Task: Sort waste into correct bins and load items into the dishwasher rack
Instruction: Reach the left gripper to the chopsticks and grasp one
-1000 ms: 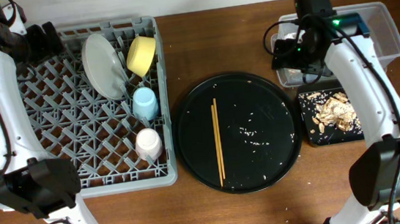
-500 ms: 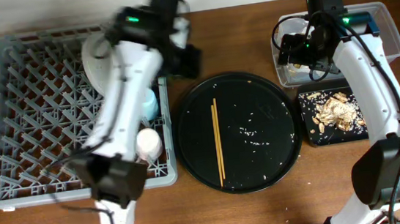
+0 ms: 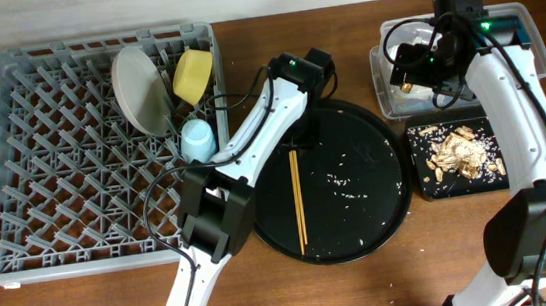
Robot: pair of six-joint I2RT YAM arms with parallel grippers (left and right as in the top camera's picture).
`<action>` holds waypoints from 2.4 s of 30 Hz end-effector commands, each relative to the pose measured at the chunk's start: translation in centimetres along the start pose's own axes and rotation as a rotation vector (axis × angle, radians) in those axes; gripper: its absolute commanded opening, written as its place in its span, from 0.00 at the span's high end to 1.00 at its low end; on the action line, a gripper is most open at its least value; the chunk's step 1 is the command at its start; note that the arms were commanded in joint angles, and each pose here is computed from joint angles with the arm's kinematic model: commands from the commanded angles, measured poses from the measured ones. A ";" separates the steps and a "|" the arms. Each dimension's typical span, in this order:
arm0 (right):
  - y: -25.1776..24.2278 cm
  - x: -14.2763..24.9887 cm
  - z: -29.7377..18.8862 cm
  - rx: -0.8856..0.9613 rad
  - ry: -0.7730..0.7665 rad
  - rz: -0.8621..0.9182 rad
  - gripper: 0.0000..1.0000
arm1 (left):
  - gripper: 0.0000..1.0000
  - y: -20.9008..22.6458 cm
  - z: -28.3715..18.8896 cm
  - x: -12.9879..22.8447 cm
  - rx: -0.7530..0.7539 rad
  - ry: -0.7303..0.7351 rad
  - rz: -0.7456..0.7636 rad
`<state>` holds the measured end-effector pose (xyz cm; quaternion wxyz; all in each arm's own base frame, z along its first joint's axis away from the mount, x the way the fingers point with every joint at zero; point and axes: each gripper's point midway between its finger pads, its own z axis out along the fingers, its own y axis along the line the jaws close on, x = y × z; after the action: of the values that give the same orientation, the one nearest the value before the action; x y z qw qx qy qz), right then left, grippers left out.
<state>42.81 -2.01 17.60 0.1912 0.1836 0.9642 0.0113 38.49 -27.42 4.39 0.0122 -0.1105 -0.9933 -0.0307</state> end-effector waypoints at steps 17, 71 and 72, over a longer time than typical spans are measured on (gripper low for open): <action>-0.3 0.3 0.2 0.009 0.015 0.007 0.02 | 0.65 1.1 5.5 -1.1 -0.026 0.054 -0.188; -0.1 0.0 0.2 0.001 0.006 0.006 0.02 | 1.00 -0.6 6.1 -1.8 0.079 0.048 0.203; -0.1 0.1 0.2 0.001 0.006 0.006 0.02 | 1.00 -0.7 5.8 -1.9 0.084 0.044 0.203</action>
<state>42.77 -2.01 17.58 0.1903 0.1838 0.9643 0.0112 41.53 -27.69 0.55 0.0093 -0.2021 -0.9793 0.0040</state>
